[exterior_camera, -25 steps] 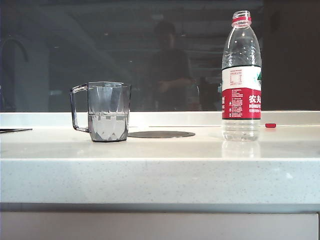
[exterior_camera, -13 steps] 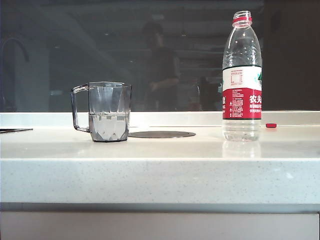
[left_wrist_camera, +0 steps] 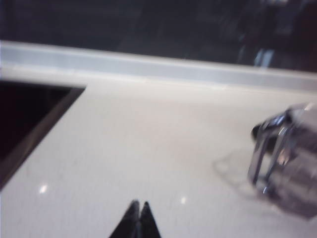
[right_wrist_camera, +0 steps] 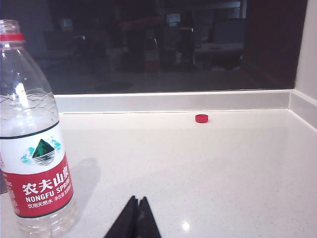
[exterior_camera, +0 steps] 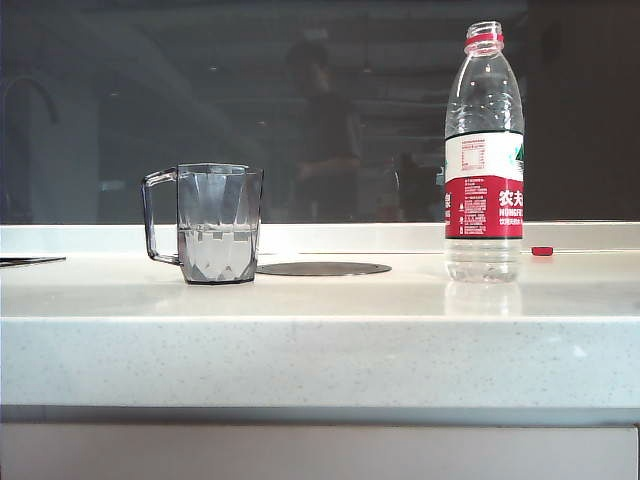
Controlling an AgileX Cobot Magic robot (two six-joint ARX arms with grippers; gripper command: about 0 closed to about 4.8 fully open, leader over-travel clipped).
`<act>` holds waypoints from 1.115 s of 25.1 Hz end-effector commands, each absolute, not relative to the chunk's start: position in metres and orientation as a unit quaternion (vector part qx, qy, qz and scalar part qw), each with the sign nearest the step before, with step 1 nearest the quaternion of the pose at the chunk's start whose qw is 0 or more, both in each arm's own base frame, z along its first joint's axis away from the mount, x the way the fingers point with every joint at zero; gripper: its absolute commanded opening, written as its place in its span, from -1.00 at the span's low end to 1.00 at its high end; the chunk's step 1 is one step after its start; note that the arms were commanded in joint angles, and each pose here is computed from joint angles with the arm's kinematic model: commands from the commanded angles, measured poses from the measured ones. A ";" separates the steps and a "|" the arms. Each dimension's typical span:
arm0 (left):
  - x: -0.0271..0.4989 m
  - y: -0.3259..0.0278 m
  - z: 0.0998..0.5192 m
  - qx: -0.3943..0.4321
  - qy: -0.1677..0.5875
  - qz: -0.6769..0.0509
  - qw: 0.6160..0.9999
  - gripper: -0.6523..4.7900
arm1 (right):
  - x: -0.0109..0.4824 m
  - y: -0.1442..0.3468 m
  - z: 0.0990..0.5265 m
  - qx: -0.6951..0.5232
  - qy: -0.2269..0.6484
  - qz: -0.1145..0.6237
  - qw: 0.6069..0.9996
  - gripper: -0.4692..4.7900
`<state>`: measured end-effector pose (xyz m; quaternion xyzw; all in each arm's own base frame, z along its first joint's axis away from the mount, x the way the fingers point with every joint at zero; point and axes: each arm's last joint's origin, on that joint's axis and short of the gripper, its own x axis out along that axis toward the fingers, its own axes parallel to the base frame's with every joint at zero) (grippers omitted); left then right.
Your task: Pick up the mineral water bottle on the table and pour water into the mug until it's half full.
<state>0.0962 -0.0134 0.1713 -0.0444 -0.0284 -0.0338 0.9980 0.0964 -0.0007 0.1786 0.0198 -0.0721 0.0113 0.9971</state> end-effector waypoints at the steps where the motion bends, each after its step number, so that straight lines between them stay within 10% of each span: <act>1: 0.096 -0.010 0.180 -0.043 -0.070 -0.039 0.996 -0.78 | 0.096 -0.001 0.179 0.018 -0.080 0.012 0.997 -0.76; 28: 0.096 -0.004 0.180 0.004 -0.072 -0.019 0.997 -0.78 | 0.096 0.000 0.179 0.018 -0.078 0.012 0.997 -0.76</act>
